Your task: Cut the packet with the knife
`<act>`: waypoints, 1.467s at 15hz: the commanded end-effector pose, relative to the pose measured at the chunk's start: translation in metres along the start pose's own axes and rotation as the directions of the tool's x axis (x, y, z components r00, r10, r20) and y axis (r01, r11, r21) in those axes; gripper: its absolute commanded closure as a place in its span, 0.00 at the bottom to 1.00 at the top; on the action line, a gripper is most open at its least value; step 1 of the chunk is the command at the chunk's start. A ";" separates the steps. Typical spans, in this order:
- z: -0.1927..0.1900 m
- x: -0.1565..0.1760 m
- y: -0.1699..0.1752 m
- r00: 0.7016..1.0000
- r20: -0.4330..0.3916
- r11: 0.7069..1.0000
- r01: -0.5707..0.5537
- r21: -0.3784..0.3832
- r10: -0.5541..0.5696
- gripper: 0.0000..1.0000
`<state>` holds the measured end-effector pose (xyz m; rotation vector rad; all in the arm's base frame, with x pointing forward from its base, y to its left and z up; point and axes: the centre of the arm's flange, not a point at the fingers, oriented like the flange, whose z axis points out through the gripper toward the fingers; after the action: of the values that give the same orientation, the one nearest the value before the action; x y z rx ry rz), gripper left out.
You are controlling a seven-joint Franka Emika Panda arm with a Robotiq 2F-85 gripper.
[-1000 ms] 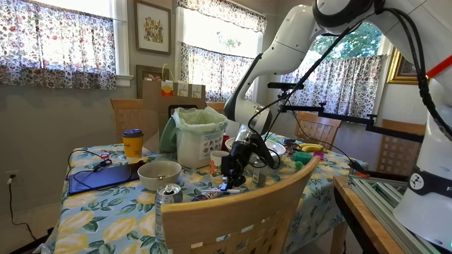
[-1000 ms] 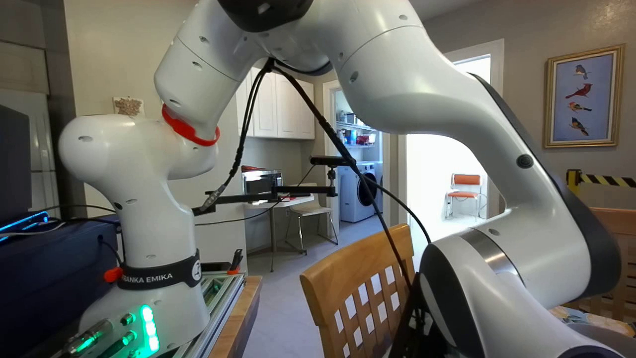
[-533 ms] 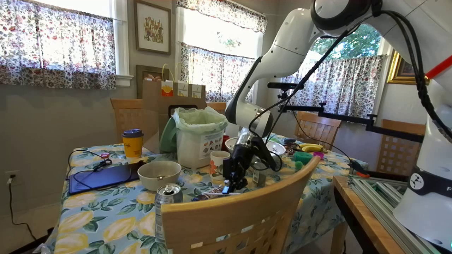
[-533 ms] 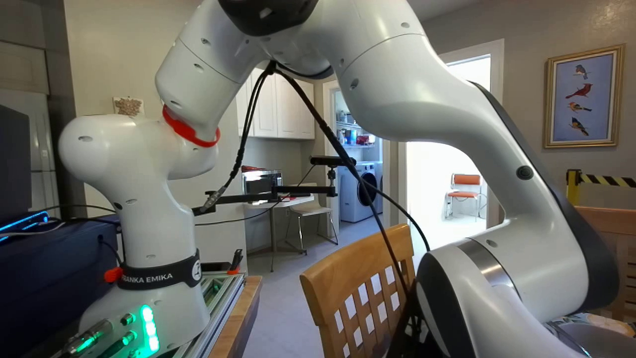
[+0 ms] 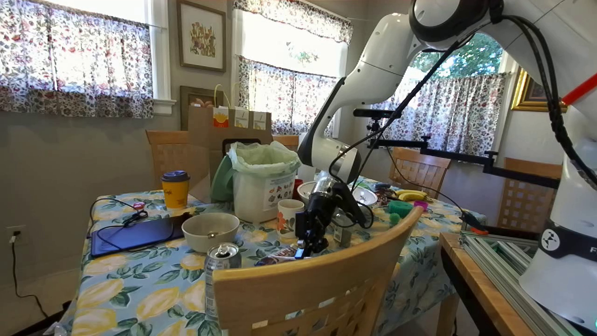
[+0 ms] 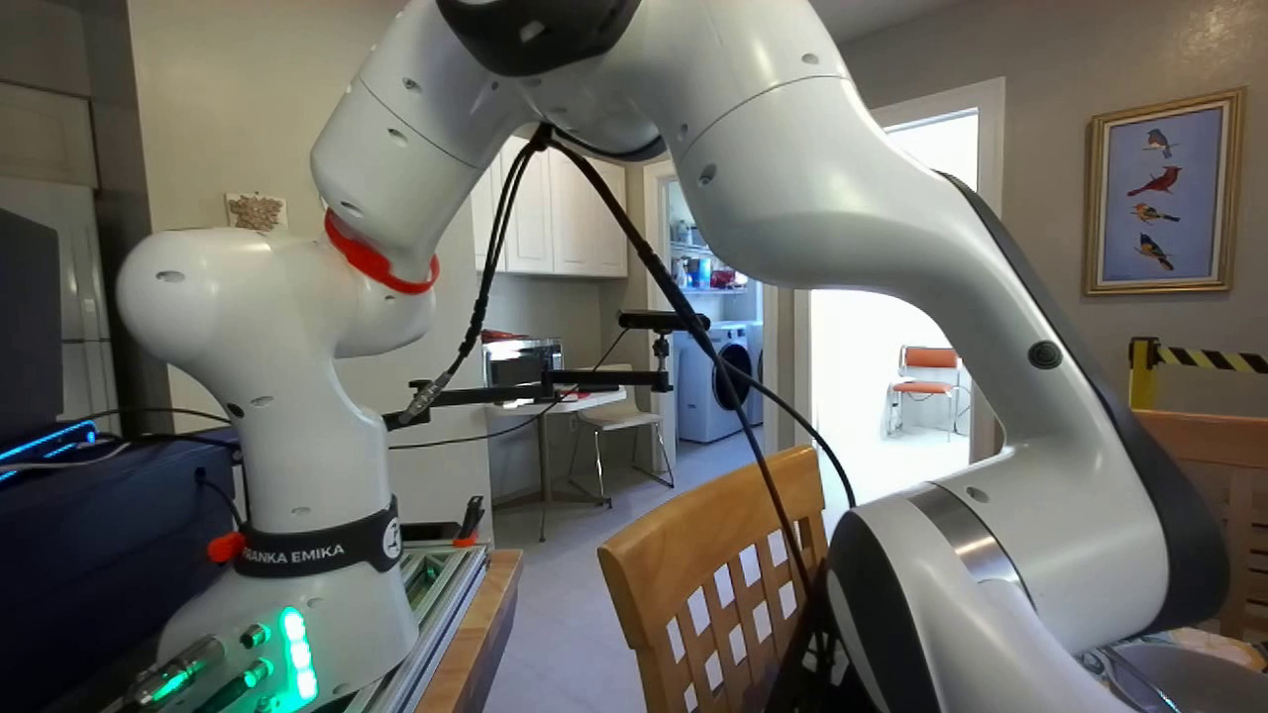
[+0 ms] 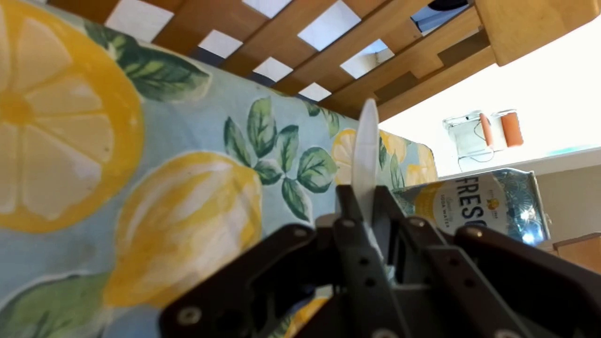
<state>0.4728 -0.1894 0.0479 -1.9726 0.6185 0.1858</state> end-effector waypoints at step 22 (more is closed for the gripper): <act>-0.013 0.013 -0.003 1.000 -0.027 1.000 0.005 0.029 -0.004 0.97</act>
<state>0.4768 -0.1979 0.0515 -1.9764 0.6173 0.1702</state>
